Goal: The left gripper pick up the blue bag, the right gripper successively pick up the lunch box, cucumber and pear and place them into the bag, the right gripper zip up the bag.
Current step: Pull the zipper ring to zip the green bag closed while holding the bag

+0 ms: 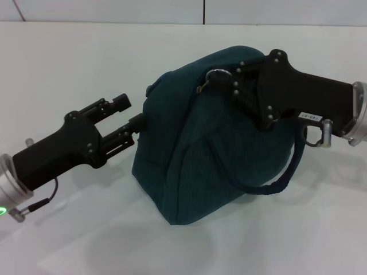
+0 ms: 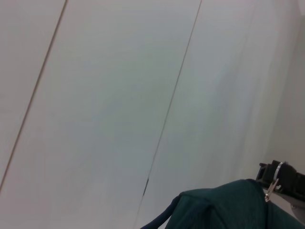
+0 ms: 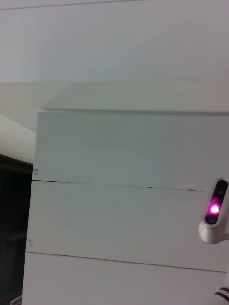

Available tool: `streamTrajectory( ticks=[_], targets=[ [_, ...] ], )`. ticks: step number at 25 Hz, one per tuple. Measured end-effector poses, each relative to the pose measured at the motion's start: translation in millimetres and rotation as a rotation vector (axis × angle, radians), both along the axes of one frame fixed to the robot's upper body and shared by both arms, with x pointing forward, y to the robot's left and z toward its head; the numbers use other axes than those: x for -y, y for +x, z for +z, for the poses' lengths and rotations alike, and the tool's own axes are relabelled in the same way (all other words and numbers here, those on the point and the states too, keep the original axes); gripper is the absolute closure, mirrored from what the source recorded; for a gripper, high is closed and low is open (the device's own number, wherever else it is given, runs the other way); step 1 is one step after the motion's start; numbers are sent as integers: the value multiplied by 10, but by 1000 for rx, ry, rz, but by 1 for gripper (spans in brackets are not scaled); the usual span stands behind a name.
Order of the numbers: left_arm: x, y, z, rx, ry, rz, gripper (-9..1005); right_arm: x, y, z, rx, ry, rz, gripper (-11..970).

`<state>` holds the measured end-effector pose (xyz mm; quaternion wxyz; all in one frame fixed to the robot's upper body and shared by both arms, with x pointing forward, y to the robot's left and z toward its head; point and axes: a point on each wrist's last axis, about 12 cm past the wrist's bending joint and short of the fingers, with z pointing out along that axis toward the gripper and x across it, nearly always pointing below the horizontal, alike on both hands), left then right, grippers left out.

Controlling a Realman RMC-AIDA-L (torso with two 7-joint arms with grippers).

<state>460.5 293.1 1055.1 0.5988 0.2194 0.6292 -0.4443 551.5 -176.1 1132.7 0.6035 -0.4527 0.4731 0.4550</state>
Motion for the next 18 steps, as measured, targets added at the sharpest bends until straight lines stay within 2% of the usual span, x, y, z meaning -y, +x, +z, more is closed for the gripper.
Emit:
streamTrajectory(
  ticks=[9, 18],
  targets=[
    [109, 75, -18, -6, 2, -28, 383, 7, -14, -2, -1, 5, 4, 947],
    [177, 99, -54, 47, 48, -30, 556, 34, -38, -9, -4, 17, -1, 946]
  ],
)
